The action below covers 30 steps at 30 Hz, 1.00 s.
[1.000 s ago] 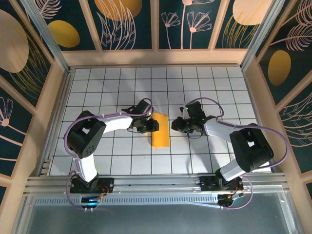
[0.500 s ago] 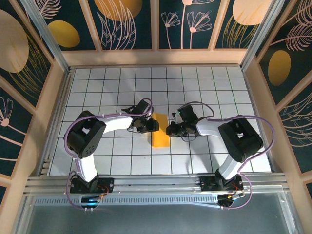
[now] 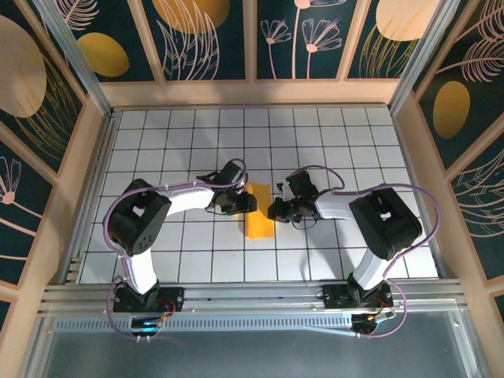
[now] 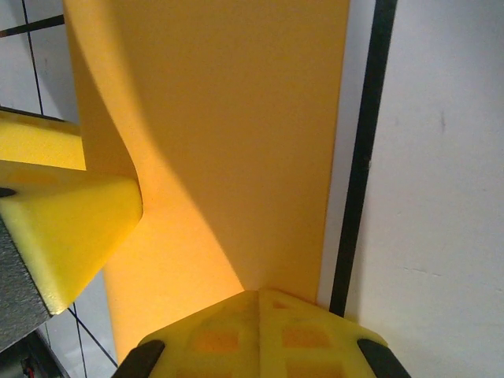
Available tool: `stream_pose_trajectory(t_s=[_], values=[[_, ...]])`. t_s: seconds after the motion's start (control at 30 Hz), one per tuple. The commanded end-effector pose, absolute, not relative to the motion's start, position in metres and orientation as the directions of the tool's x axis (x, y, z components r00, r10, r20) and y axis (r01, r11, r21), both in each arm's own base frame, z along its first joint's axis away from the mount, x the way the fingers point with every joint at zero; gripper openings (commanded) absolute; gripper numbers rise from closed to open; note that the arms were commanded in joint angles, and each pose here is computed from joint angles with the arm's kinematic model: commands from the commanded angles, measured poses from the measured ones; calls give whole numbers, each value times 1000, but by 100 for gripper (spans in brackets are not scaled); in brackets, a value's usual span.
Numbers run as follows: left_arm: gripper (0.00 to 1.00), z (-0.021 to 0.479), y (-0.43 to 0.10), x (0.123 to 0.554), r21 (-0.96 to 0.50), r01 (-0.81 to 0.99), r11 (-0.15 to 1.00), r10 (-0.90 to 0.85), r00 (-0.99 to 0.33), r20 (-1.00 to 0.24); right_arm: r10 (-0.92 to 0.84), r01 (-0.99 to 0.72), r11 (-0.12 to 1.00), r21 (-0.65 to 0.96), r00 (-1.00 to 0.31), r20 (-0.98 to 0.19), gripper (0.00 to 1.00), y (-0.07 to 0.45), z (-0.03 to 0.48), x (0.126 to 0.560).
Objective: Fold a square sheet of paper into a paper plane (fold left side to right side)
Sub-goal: Hold the square sheet of paper at the center of the table, then first fold the square sheet of paper in half at the center of the table.
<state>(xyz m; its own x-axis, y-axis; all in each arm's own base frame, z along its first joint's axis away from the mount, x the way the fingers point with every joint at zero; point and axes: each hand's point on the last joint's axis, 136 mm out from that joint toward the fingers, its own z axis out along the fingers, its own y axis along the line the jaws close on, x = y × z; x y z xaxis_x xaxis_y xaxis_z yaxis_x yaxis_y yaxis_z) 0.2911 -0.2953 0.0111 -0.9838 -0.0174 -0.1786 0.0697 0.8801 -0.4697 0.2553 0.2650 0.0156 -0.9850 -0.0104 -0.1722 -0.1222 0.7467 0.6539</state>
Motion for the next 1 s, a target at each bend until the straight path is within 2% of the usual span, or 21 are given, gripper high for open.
stream_pose_trajectory(t_s=[0.0, 0.4, 0.5, 0.57, 0.67, 0.77, 0.97], values=[[47, -34, -291, 286, -394, 100, 913, 19, -979, -205, -14, -79, 823, 562, -993, -118, 0, 247, -15, 244], [63, 53, -278, 312, -372, 113, 921, -49, -915, -400, -13, -59, 862, 504, -995, -94, 0, 235, -27, 240], [63, 91, -285, 314, -444, 166, 880, -71, -879, -471, -13, -58, 863, 501, -996, -94, 0, 234, -28, 240], [56, 100, -293, 308, -505, 202, 839, -75, -876, -476, -13, -59, 864, 500, -995, -94, 0, 234, -28, 240], [37, 111, -311, 299, -594, 261, 761, -62, -882, -468, -12, -57, 866, 497, -996, -92, 0, 233, -30, 239], [23, 111, -327, 291, -666, 293, 687, -43, -897, -439, -12, -56, 869, 492, -996, -91, 0, 232, -30, 239], [11, 87, -333, 286, -690, 280, 668, -24, -918, -396, -14, -54, 873, 486, -996, -86, 0, 231, -33, 238]])
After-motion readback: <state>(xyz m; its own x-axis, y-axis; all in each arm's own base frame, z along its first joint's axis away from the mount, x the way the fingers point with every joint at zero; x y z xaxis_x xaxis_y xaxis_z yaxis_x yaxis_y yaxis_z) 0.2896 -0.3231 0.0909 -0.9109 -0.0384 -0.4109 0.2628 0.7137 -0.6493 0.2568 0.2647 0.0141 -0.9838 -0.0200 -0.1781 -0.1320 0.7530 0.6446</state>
